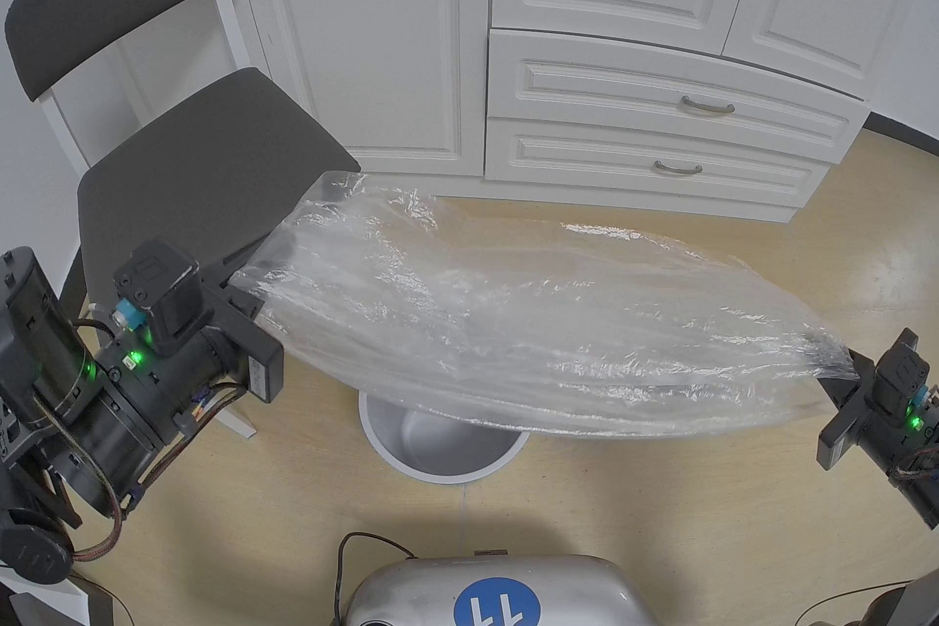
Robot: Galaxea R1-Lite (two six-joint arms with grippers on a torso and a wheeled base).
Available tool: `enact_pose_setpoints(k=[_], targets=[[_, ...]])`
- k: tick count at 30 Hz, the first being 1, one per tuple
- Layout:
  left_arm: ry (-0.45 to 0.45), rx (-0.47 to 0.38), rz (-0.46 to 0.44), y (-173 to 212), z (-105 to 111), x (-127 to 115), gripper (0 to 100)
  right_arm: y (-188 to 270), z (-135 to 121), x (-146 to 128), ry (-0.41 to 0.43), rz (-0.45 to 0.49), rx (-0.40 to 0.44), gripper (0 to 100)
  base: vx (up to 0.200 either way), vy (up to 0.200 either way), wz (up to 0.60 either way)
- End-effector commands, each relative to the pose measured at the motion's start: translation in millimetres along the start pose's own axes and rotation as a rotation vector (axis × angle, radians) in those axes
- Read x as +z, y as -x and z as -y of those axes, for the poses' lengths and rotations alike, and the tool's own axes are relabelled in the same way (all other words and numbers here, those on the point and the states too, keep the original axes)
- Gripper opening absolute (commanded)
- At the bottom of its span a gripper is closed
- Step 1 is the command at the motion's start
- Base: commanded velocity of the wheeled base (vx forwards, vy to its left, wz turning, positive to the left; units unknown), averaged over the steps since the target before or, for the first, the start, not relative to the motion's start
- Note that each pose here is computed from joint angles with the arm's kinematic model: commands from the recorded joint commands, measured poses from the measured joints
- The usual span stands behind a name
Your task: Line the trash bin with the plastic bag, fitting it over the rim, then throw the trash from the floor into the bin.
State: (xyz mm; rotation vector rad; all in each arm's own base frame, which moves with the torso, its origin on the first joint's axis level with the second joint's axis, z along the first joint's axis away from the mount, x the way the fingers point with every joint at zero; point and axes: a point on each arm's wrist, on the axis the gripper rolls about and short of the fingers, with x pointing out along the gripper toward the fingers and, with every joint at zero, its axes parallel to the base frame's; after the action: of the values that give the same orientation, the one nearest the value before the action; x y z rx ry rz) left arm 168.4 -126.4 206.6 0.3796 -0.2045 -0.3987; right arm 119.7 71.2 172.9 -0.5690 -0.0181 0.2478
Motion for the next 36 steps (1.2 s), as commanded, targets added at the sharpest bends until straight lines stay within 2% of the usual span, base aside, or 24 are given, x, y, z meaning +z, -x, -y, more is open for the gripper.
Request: enact_pose_setpoints(k=[1, 12, 15, 19, 25, 30, 36], targets=[[-0.004, -0.027, -0.02, -13.1, 12.7, -10.6, 0, -10.6, -8.2, -0.2, 0.001, -0.026, 0.038, 0, 0.0, 0.0, 0.0], [0.023, -0.03, 0.073, -30.2, 32.2, -16.3, 0, -24.4, -24.1, 8.1, -0.06, 0.003, 0.097, 0, 0.0, 0.0, 0.0], [0.043, -0.046, 0.121, -32.0, 41.5, -13.7, 0, -33.2, -34.6, 11.9, -0.101, 0.044, 0.112, 0, 0.0, 0.0, 0.0], [0.071, -0.126, 0.184, -32.3, 60.6, -11.3, 0, -45.6, -49.1, 15.7, -0.134, 0.108, 0.11, 0, 0.0, 0.0, 0.0], [0.145, -0.231, 0.2, -29.1, 80.8, -7.7, 0, -57.8, -68.2, 17.8, -0.172, 0.203, 0.105, 0, 0.0, 0.0, 0.0], [0.172, -0.263, 0.197, -28.6, 89.6, -7.3, 0, -59.2, -79.4, 9.9, -0.15, 0.198, 0.128, 0, 0.0, 0.0, 0.0], [0.174, -0.268, 0.202, -28.3, 90.9, -5.9, 0, -44.3, -81.9, 16.1, -0.149, 0.237, 0.165, 0, 0.0, 0.0, 0.0]])
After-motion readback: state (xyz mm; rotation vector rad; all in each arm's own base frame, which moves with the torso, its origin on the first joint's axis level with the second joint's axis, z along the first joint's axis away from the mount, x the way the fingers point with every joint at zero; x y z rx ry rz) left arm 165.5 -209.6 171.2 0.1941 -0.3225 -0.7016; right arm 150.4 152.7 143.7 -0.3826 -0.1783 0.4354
